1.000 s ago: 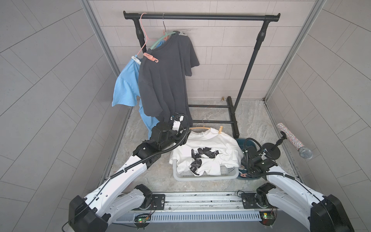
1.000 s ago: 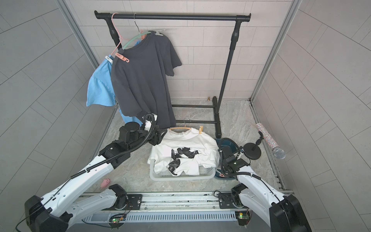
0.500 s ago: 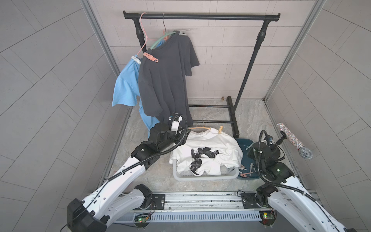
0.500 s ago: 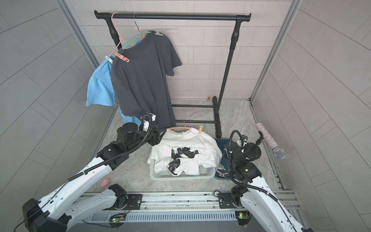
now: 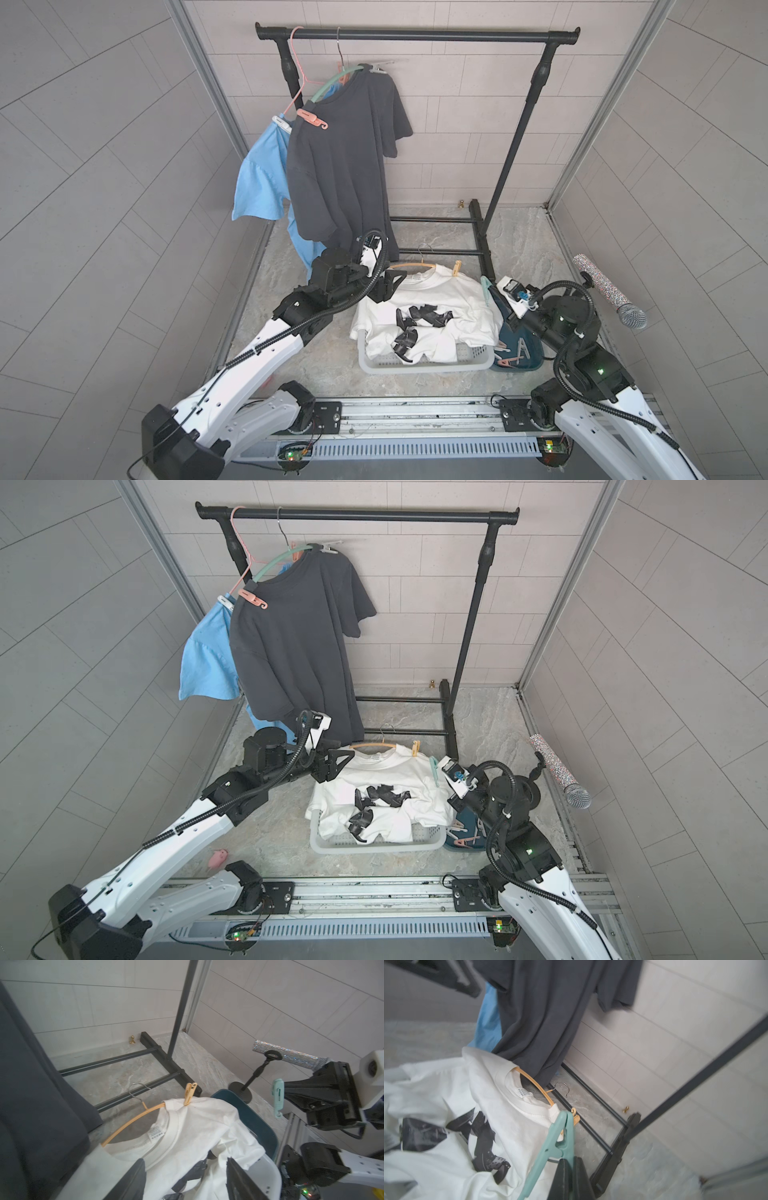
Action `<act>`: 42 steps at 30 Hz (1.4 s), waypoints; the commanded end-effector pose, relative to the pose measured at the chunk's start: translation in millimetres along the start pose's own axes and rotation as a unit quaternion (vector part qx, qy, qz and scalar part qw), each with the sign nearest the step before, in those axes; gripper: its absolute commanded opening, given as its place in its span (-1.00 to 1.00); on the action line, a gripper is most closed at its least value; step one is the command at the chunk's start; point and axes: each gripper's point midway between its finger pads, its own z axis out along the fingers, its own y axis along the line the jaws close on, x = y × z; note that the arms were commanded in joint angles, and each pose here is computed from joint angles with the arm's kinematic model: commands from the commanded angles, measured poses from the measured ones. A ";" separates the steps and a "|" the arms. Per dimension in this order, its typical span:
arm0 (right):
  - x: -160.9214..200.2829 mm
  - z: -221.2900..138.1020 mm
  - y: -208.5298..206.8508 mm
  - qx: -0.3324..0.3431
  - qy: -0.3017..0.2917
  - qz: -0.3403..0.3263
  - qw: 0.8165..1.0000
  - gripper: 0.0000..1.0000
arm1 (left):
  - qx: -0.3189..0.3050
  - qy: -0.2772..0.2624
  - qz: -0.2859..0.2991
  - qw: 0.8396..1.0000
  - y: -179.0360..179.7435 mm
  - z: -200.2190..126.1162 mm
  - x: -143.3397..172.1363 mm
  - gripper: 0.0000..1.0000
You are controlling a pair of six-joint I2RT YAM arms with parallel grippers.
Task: Use clothespins to secure the t-shirt on both sides of the hanger
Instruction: Pick up the clothespin from the storage box.
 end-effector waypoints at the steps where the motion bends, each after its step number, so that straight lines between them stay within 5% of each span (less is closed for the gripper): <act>1: -35.5 -2.4 10.2 -0.042 -0.062 -0.205 0.976 -1.00 | 0.086 0.041 0.016 0.995 -46.1 2.3 4.7 0.29; 8: -62.4 5.9 19.0 -0.062 -0.083 -0.364 0.925 -1.00 | 0.077 0.123 0.159 0.977 -86.9 16.5 35.8 0.32; 17: -78.8 14.5 37.3 -0.083 -0.093 -0.462 0.878 -1.00 | 0.091 0.094 0.113 0.985 -104.9 24.4 14.8 0.33; 27: -86.8 20.2 60.8 -0.114 -0.110 -0.497 0.853 -1.00 | 0.095 0.092 0.100 0.986 -108.1 27.4 10.3 0.15; 33: -95.3 20.1 71.4 -0.121 -0.132 -0.503 0.846 -1.00 | 0.084 0.116 0.097 0.985 -102.8 33.6 19.6 -0.10; 40: -92.8 20.7 73.9 -0.121 -0.130 -0.505 0.844 -0.99 | 0.086 0.118 0.096 0.985 -103.7 33.2 18.9 -0.71; 42: -91.7 21.3 72.7 -0.116 -0.126 -0.486 0.857 -0.62 | 0.082 0.115 0.101 0.985 -102.6 31.7 18.3 -0.90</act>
